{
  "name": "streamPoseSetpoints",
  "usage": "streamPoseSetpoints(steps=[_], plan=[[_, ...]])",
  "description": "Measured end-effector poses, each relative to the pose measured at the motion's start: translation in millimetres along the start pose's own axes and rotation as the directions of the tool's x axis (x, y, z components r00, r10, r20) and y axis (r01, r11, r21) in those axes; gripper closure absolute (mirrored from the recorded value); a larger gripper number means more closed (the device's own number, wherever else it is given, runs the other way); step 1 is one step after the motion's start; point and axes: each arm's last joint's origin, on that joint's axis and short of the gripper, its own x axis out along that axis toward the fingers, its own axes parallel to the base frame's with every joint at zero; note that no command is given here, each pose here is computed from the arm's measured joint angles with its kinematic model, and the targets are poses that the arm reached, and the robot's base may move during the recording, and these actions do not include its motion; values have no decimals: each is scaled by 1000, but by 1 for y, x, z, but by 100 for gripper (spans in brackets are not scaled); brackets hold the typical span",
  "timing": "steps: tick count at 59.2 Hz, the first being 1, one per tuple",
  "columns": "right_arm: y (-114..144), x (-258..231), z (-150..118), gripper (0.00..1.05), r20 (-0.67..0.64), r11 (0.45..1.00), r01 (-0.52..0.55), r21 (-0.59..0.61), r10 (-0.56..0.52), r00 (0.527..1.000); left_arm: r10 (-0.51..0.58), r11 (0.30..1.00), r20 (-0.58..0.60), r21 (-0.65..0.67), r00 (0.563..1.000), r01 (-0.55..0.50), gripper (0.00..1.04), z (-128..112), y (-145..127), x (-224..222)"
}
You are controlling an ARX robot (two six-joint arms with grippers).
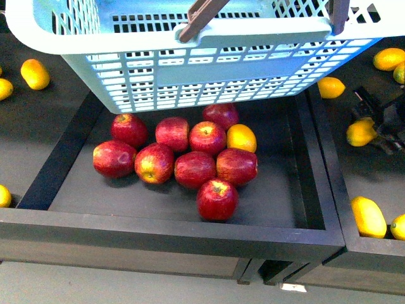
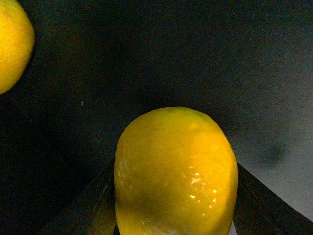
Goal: Pick lemon and mango into basket
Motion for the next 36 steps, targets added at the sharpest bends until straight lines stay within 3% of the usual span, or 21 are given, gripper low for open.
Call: streamPoseSetpoints(steps=[18,36], plan=[[-15,-123,30,52,122,959,-122,-256,157,980,0,1000,0,0,1000,0,100,0,0,0],[-12,-250,23,53,155,852,-282,-441,382,911,0,1000,0,0,1000,0,100,0,0,0]])
